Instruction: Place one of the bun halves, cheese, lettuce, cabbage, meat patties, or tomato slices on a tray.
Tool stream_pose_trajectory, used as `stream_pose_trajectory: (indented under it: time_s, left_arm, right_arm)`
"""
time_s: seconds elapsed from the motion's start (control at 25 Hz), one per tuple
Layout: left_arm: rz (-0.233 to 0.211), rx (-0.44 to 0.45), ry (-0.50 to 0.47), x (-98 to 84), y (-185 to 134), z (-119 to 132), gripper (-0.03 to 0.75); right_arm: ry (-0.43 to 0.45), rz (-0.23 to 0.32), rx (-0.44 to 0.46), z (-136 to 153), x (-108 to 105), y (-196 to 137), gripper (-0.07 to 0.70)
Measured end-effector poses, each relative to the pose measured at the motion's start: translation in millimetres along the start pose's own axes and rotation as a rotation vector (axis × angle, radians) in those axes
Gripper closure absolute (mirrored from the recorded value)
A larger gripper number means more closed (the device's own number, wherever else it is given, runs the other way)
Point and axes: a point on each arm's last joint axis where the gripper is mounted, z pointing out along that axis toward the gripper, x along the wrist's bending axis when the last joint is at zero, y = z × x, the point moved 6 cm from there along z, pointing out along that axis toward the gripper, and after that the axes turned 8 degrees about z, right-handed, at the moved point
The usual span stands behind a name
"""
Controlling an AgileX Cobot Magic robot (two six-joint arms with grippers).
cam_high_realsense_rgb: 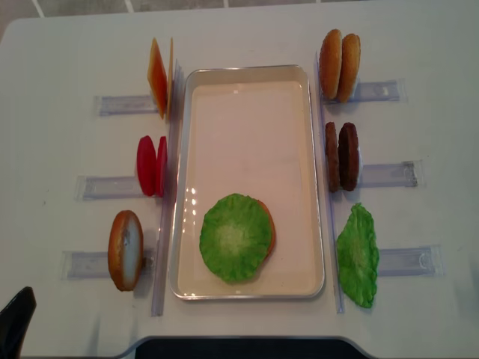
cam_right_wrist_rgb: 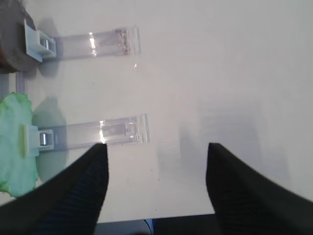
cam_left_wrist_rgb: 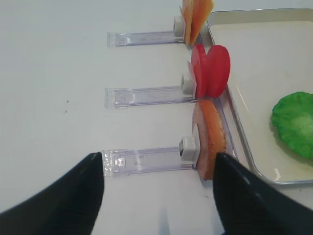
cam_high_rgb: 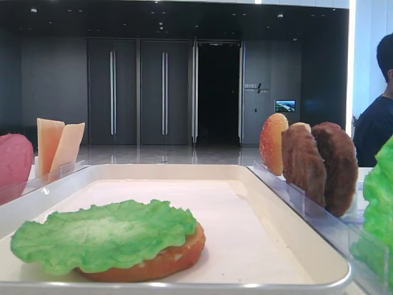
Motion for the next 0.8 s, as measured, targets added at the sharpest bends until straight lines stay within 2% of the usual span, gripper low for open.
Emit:
stream_pose_trajectory:
  time_s: [0.2, 0.52, 0.8]
  left_arm:
    - [0.0, 0.0, 0.0, 0.0, 0, 0, 0.181]
    - [0.0, 0.0, 0.0, 0.0, 0, 0, 0.181]
    - [0.0, 0.0, 0.0, 0.0, 0, 0, 0.181]
  right_arm:
    - [0.029, -0.008, -0.163, -26, -2, -20, 0.187]
    - [0.055, -0.026, -0.269, -26, -8, -56, 0.19]
    - [0.079, -0.031, -0.4, -29, -13, -82, 0.192]
